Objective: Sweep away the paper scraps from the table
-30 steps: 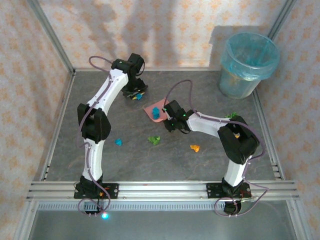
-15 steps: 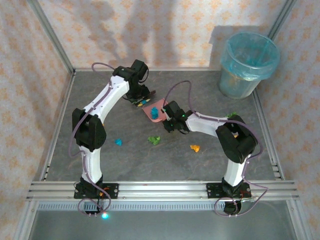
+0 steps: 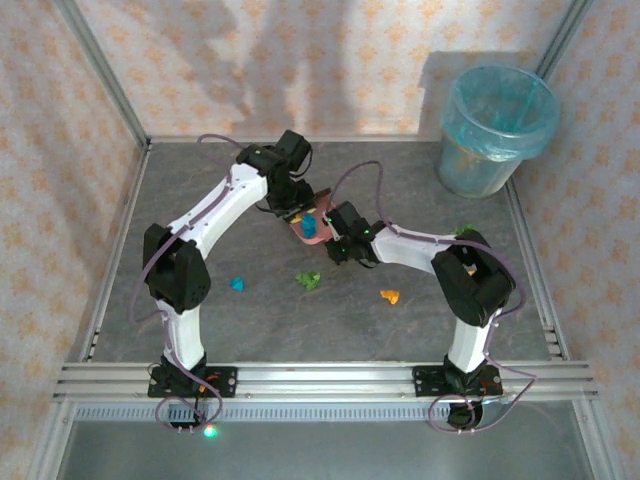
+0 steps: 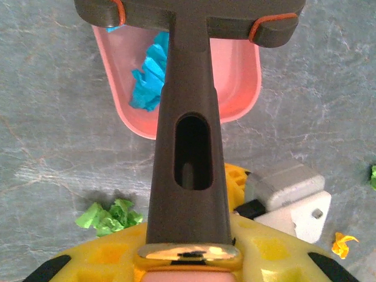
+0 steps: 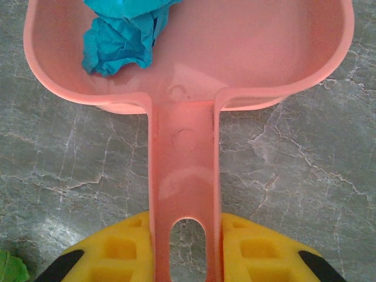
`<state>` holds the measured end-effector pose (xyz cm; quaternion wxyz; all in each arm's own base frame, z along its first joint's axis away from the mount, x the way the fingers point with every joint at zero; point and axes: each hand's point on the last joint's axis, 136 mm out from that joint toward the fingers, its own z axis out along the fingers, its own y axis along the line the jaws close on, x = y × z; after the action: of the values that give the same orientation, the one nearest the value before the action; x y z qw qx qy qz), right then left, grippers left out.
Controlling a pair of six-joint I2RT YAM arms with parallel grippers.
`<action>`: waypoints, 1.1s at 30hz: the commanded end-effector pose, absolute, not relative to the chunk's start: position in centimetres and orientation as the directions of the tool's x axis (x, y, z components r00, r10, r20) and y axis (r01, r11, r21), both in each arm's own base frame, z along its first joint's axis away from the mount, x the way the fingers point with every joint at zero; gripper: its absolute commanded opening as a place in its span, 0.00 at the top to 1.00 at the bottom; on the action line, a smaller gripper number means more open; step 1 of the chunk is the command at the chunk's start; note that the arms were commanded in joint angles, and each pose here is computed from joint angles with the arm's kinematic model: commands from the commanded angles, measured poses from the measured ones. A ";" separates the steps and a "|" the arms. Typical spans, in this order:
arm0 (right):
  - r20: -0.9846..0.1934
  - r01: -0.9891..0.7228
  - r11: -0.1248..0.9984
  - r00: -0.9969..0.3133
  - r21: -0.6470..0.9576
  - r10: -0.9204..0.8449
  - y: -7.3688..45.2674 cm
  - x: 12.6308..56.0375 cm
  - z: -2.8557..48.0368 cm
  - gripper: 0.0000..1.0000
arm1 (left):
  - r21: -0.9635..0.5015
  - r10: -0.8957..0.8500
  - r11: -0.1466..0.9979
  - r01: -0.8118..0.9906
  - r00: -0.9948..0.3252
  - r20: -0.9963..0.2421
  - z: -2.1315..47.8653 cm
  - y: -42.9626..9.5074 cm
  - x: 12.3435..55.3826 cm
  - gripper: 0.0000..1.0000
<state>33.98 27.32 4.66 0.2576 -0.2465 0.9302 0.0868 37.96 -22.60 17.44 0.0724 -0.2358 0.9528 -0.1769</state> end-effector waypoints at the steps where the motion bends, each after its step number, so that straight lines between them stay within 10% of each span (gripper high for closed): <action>1: -0.484 -0.505 0.863 -0.755 -0.001 -0.442 26.4 33.1 3.5 1.00 | -0.424 -0.468 0.805 -0.415 -0.883 -0.025 18.8 -23.7 36.9 1.00; 33: -0.655 -0.474 0.880 -0.673 0.024 -0.344 25.7 33.6 6.8 1.00 | -0.590 -0.533 0.714 -0.377 -0.839 -0.109 26.8 -22.5 37.0 1.00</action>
<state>32.77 25.76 4.88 0.2974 -0.2348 0.9206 0.0942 36.36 -23.67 22.57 0.0890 -0.2419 0.9320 -0.2550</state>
